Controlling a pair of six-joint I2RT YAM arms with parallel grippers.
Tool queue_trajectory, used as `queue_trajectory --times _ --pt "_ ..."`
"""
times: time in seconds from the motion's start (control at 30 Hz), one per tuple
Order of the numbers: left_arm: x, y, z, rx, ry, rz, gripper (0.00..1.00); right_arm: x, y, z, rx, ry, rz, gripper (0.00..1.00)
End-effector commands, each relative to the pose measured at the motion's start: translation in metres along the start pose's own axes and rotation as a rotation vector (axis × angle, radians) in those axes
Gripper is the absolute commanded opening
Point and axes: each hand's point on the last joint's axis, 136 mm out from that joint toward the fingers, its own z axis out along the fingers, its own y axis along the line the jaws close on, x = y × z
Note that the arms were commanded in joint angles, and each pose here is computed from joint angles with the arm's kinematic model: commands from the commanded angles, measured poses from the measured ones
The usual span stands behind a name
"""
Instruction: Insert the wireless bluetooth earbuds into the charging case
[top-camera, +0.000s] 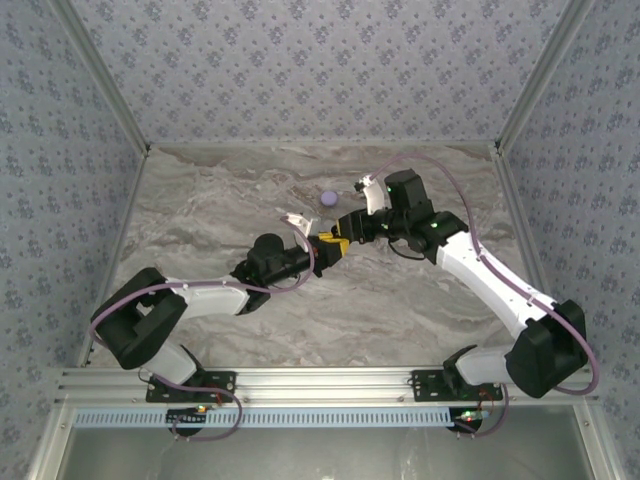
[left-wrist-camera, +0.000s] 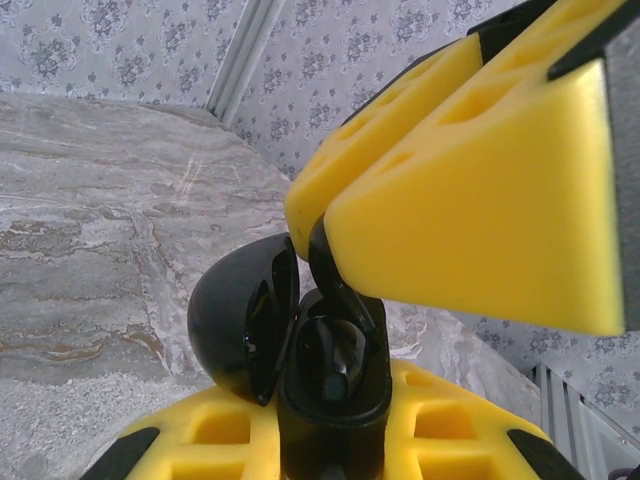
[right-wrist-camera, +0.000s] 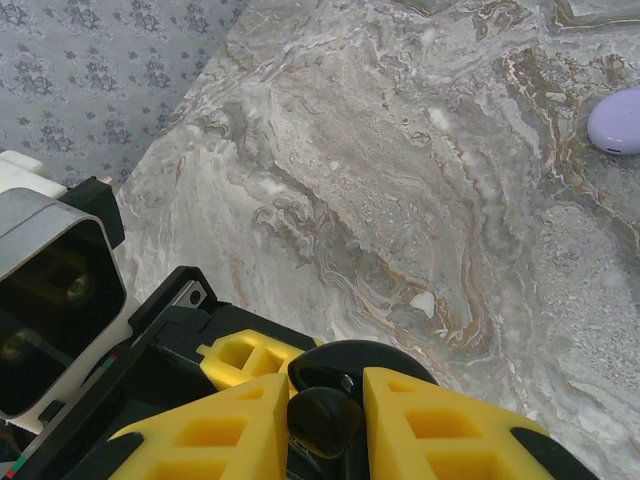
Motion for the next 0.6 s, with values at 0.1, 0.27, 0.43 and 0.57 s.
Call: queue_trajectory --times 0.1,0.27,0.43,0.57 --pt "-0.03 -0.018 0.001 0.043 -0.086 0.004 0.07 -0.003 0.004 -0.01 -0.004 -0.03 -0.011 0.26" --pt "-0.034 -0.019 -0.001 0.042 -0.092 0.007 0.07 0.001 0.004 -0.01 -0.009 -0.02 -0.009 0.26" --pt "-0.036 -0.021 -0.002 0.044 -0.092 0.017 0.07 0.005 0.004 -0.01 -0.017 -0.009 -0.01 0.26" --pt "-0.035 -0.023 -0.002 0.049 -0.083 0.027 0.07 0.009 0.005 -0.009 -0.02 0.003 -0.01 0.28"
